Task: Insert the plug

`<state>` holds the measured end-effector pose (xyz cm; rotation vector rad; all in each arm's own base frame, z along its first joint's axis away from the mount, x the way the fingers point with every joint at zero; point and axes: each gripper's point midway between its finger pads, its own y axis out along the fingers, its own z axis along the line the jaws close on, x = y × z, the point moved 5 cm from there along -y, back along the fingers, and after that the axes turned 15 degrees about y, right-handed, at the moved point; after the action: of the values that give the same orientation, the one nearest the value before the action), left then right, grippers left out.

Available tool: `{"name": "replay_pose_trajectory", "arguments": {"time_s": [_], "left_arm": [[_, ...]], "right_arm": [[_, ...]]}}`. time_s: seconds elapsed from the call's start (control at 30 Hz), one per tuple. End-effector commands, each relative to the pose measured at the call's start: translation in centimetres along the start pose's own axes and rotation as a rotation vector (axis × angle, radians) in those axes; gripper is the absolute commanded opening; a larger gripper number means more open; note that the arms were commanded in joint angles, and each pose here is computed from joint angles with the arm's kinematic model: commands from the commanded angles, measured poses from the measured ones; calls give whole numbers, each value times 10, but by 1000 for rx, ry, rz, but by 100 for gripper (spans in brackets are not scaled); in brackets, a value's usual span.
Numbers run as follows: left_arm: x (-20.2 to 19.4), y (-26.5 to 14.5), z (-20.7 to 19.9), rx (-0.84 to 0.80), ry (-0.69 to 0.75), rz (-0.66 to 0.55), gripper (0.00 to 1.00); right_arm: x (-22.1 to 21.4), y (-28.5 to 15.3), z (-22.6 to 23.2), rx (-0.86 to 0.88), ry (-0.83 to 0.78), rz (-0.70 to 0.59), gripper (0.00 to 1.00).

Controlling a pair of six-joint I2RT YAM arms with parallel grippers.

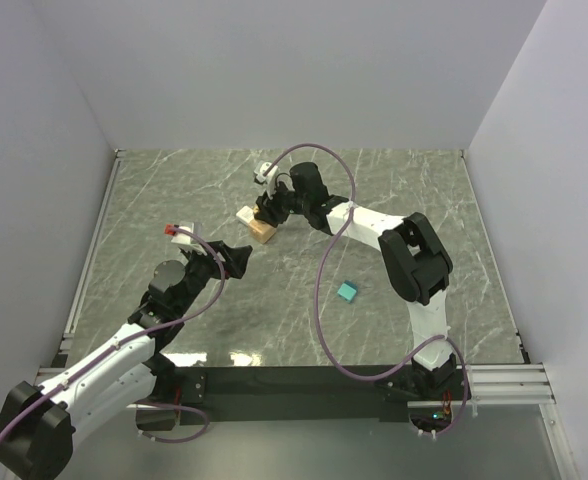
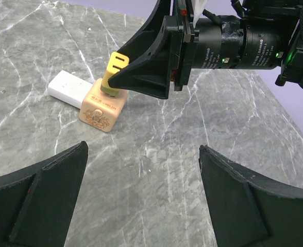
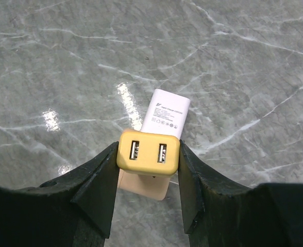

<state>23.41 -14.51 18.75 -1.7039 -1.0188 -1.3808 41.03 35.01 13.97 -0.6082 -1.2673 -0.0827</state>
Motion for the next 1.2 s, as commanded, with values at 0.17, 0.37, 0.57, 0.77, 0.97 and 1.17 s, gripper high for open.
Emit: {"name": "replay_pose_trajectory", "arguments": {"time_s": [0.17, 0.37, 0.57, 0.77, 0.97, 1.17], "left_arm": [[3, 2, -3, -27, -17, -24, 94], [3, 0, -3, -27, -17, -24, 95], [5, 1, -3, -26, -14, -27, 94], [2, 2, -3, -29, -15, -17, 94], [2, 3, -4, -35, -15, -16, 94], [2, 3, -4, -34, -15, -13, 94]], "right_arm": [[25, -8, 5, 3, 7, -80, 0], [25, -2, -3, -35, 14, -70, 0], [28, 0, -6, -45, 13, -80, 0], [29, 0, -3, -21, 28, -85, 0], [28, 1, 0, -8, 44, -90, 0], [31, 4, -2, -9, 54, -89, 0]]}}
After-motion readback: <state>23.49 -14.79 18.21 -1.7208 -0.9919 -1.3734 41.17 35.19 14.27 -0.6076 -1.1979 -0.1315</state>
